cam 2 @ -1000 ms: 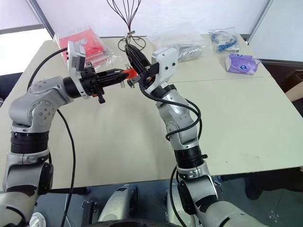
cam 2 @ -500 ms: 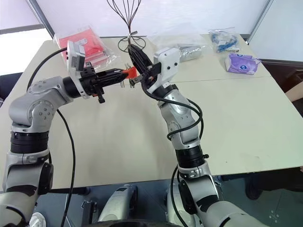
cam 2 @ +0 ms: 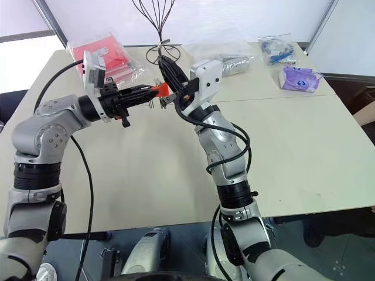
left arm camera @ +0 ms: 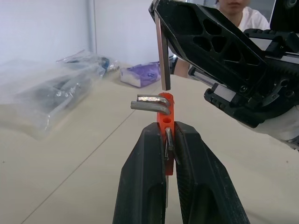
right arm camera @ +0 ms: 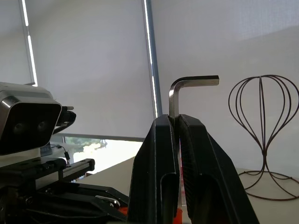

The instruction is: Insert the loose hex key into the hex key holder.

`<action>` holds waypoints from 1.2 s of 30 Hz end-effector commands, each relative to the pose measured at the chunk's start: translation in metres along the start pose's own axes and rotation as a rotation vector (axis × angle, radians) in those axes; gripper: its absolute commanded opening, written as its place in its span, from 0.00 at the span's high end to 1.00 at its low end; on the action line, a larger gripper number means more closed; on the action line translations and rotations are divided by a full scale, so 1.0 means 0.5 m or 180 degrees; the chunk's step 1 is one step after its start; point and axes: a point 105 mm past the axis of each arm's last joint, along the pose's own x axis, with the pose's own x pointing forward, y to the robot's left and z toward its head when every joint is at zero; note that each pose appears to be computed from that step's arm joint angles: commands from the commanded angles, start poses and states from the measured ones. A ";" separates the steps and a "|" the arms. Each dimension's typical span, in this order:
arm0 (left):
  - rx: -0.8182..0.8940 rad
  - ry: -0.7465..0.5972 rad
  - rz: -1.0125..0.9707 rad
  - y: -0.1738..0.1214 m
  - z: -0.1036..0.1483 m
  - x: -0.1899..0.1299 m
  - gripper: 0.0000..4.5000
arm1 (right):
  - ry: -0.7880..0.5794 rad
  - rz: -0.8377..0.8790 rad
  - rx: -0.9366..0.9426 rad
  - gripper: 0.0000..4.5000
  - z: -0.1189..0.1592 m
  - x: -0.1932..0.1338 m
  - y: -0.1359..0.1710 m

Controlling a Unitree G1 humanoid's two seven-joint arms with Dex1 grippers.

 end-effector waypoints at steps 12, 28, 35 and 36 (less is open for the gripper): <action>0.0138 -0.0177 -0.0059 -0.010 0.037 -0.001 1.00 | -0.0179 0.0051 -0.0050 0.99 0.026 0.005 0.011; 0.0140 -0.0189 -0.0055 -0.010 0.041 0.000 1.00 | -0.0195 0.0021 -0.0082 0.99 0.029 0.005 0.002; 0.0125 -0.0230 -0.0008 -0.003 0.046 -0.002 1.00 | -0.0193 0.0024 -0.0075 0.99 0.029 0.004 0.004; 0.0126 -0.0233 -0.0004 -0.003 0.046 -0.002 1.00 | -0.0192 0.0025 -0.0075 0.99 0.029 0.004 0.004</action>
